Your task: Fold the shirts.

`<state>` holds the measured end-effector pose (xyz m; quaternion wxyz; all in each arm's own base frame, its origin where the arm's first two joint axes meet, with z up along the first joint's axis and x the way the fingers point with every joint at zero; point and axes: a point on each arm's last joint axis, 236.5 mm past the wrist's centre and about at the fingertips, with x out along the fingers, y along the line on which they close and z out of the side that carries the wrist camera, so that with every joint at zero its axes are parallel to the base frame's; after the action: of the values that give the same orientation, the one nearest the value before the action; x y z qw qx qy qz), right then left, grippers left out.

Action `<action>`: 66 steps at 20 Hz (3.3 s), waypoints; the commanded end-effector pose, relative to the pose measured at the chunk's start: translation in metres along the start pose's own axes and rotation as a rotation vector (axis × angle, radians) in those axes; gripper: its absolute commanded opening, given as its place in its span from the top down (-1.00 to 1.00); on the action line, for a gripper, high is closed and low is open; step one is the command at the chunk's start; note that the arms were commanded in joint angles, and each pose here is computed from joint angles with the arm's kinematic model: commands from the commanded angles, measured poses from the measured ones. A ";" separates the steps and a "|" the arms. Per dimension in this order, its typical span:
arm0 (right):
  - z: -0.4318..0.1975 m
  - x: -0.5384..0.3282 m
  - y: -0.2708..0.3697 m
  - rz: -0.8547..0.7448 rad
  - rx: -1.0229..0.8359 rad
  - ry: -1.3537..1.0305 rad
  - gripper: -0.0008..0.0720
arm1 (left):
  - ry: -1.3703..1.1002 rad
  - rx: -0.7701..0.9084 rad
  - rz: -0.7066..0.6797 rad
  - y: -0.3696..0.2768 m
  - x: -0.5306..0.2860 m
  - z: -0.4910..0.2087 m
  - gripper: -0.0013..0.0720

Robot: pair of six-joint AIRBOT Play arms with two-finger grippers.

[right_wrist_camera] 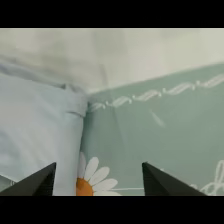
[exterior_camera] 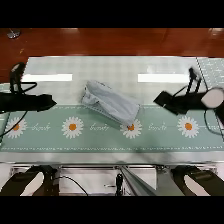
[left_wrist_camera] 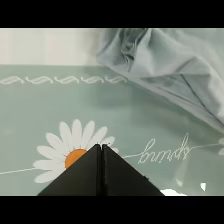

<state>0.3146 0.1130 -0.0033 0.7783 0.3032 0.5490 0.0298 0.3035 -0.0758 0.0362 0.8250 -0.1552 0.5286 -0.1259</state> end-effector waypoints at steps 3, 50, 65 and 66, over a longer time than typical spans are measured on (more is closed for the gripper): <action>-0.063 0.064 0.018 0.259 0.148 0.247 -0.72 | 0.054 -0.015 -0.083 -0.024 0.031 -0.030 0.91; -0.098 -0.349 -0.258 -0.979 0.858 -0.161 -0.75 | -0.103 -0.075 -0.138 -0.039 0.030 0.008 0.91; 0.151 -0.127 0.093 0.045 -0.492 -0.402 0.88 | -0.217 0.269 -0.236 -0.137 -0.062 0.161 0.91; 0.137 -0.092 0.086 -0.071 -0.567 -0.319 0.88 | -0.177 0.258 -0.170 -0.124 -0.042 0.151 0.91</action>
<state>0.3968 0.0033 0.1824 0.9052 0.2056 0.3697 0.0402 0.4143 -0.1570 0.1926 0.8710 -0.1341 0.3889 -0.2685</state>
